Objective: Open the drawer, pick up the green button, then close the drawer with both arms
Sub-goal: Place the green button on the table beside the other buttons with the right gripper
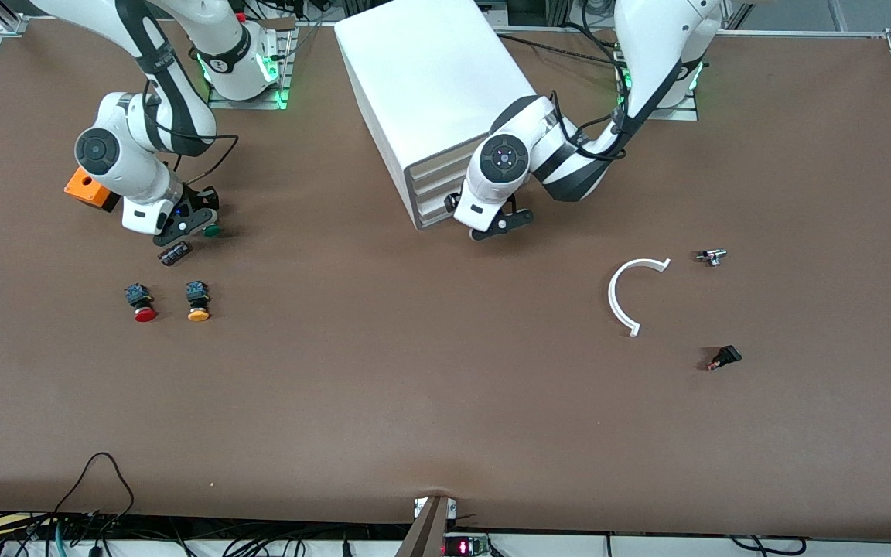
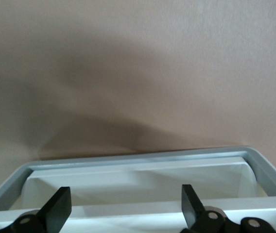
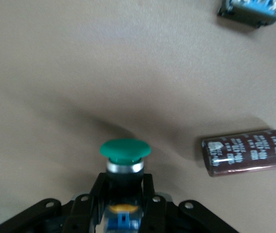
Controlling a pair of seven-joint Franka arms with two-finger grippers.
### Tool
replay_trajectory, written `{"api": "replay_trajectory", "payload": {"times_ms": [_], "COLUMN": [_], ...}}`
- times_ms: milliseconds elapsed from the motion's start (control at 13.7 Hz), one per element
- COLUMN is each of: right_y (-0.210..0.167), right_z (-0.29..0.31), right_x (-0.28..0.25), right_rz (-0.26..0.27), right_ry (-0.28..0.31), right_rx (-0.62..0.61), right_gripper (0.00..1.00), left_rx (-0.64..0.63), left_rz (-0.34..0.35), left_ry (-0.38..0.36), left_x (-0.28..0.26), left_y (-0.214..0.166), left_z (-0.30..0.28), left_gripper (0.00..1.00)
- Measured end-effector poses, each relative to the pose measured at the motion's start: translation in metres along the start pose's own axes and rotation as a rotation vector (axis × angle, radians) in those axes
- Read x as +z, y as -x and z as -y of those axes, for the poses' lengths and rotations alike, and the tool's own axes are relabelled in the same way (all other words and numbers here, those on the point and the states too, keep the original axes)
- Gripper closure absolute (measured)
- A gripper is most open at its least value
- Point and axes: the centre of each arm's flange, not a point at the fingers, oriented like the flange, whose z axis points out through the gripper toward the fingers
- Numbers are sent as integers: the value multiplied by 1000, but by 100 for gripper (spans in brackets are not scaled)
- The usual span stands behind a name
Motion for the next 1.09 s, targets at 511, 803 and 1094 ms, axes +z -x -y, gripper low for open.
{"api": "replay_trajectory", "payload": {"times_ms": [511,803,1094], "right_y": [-13,-47,-87], "right_z": [-14,-30,-35], "right_x": [-27,-99,-185], "right_rz": [-74,-119,-74], "right_ry": [40,39,-1], "right_rx": [11,42,55], "right_gripper": [2,1,1], "left_rx": [-17,-42,-39], "left_rz": [33,20,-98], "left_ry": [7,38,19], "left_x": [4,-17,-90], "left_y": [4,-18,-78], "left_z": [-1,1,13], "left_gripper": [0,0,0]}}
